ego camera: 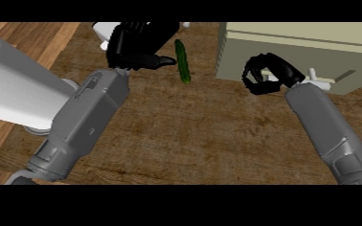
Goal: Pick up the cup, place it into the drawer and close the drawer
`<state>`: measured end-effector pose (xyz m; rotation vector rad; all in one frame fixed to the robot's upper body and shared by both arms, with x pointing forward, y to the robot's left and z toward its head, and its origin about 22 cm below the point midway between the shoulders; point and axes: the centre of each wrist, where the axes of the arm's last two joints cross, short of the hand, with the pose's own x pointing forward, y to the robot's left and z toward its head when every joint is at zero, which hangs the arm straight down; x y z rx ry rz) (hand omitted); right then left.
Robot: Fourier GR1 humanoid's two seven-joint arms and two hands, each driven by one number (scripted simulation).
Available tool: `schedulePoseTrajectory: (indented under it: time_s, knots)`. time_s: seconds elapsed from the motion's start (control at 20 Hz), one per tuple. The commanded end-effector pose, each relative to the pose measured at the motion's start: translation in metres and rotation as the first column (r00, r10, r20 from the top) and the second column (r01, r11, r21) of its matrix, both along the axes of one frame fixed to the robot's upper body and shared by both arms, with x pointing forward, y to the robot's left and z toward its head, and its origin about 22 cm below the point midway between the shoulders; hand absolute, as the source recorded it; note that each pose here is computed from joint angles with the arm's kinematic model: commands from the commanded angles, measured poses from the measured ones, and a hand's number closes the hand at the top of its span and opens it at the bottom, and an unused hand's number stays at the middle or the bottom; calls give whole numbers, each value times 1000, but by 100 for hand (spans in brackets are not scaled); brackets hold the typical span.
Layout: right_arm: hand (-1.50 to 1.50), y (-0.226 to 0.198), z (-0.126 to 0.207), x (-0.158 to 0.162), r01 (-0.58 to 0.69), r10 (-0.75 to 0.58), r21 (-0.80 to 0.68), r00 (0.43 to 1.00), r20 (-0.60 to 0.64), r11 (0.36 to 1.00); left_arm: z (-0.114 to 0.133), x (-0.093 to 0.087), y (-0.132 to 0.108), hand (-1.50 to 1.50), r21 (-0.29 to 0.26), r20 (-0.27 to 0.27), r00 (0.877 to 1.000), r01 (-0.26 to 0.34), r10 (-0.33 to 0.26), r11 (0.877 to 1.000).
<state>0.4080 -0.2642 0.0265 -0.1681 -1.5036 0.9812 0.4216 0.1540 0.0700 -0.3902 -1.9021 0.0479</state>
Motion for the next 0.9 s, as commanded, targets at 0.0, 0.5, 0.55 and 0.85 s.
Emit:
schedulePoseTrajectory:
  time_s: [0.0, 0.5, 0.55, 0.85]
  knots:
    - [150, -32, 71, 30, 157, -157, 15, 978, 136, 988, -9, -5, 7, -150, -4, -11, 1000, 15, -15, 1000]
    - [150, -43, 95, 32, 153, -164, 79, 975, 150, 985, -13, -11, 9, -150, -17, -12, 997, 71, -71, 997]
    - [150, -51, 98, 30, 149, -159, 81, 976, 146, 986, -5, -7, 12, -150, -14, -1, 999, 53, -53, 998]
    - [150, -57, 102, 28, 142, -155, 102, 979, 131, 985, -13, -12, 14, -150, -23, -2, 997, 74, -74, 997]
